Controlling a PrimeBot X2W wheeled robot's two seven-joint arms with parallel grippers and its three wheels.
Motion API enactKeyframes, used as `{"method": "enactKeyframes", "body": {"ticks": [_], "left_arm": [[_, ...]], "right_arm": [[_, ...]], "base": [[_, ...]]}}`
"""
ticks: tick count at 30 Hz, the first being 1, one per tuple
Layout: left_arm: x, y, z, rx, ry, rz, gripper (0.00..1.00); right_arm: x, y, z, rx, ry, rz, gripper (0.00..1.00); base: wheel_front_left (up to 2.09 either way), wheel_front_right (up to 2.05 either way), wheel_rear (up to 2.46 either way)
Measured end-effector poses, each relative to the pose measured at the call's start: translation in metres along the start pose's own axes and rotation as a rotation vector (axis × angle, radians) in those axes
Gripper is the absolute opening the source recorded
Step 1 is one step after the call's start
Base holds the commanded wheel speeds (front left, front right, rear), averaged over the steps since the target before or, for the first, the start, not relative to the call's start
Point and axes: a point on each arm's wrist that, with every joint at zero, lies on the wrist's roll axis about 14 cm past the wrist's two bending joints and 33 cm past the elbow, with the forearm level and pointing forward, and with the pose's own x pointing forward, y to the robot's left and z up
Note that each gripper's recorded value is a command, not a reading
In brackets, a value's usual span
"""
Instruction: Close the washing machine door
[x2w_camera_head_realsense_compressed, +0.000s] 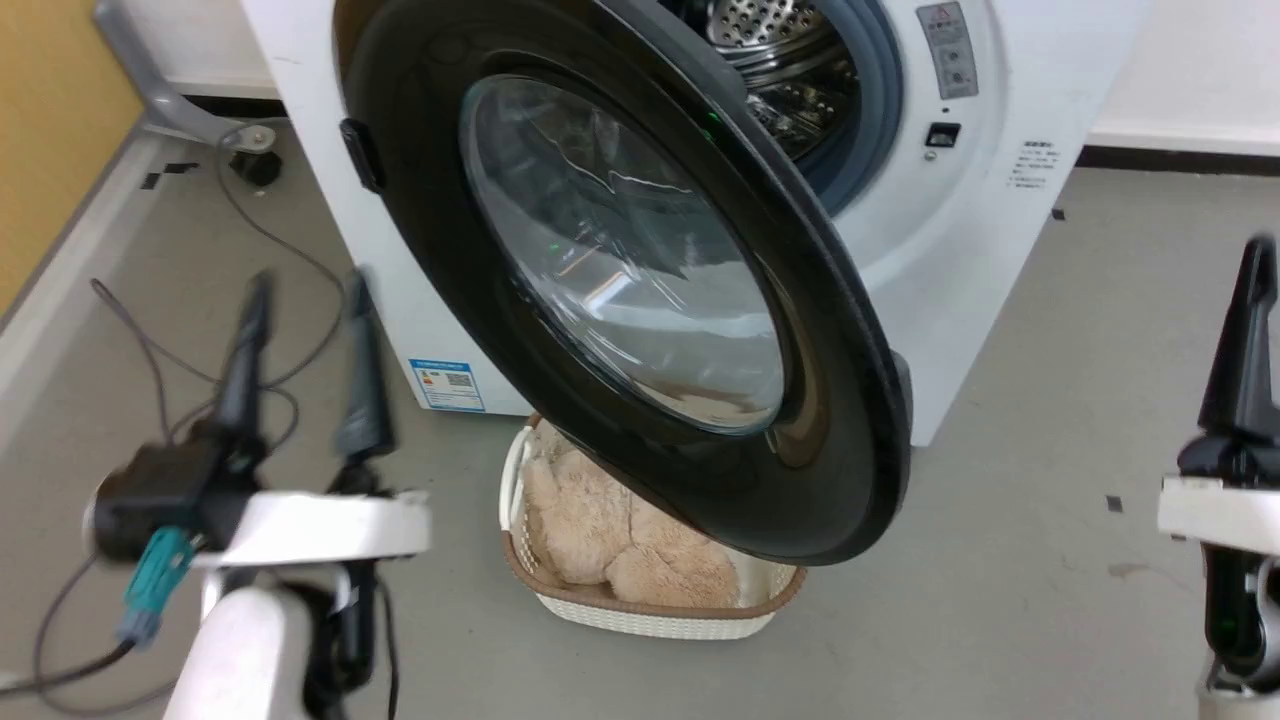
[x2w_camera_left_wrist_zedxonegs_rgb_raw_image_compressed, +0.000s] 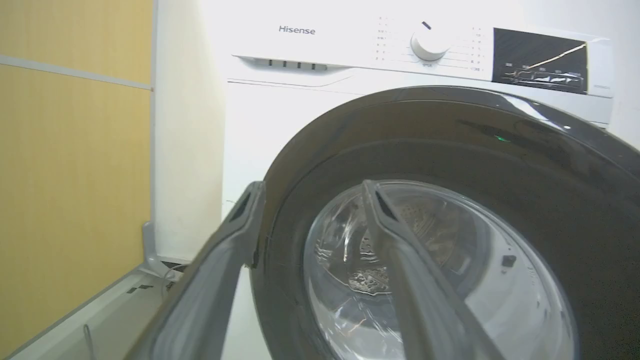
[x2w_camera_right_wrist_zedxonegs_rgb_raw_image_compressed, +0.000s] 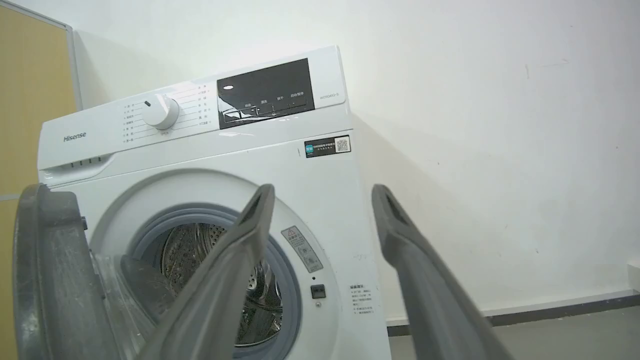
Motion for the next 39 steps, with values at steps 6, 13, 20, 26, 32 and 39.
{"method": "enactKeyframes", "body": {"ticks": [6,13,20,26,32,39], "left_arm": [[-0.033,0.050,-0.003,0.118,0.040,0.157,1.00],[-0.065,0.074,-0.014,0.188,0.111,0.218,1.00],[-0.080,0.079,-0.024,0.167,0.151,0.247,1.00],[-0.083,0.082,-0.026,0.157,0.159,0.256,1.00],[-0.080,0.080,-0.032,0.145,0.168,0.250,1.00],[-0.076,0.074,-0.043,0.146,0.190,0.229,1.00]], "right_arm": [[0.018,0.051,0.028,0.046,-0.104,0.137,0.67],[0.022,0.125,0.046,0.104,-0.172,0.345,0.00],[-0.001,0.189,0.036,0.143,-0.129,0.594,0.00],[-0.038,0.217,-0.005,0.101,0.022,0.799,0.00],[-0.062,0.208,-0.049,0.051,0.181,0.846,0.00],[-0.075,0.174,-0.091,-0.009,0.331,0.789,0.00]], "base": [[0.00,0.00,0.00],[0.00,0.00,0.00],[0.00,0.00,0.00],[0.00,0.00,0.00],[0.00,0.00,0.00],[0.00,0.00,0.00]]}}
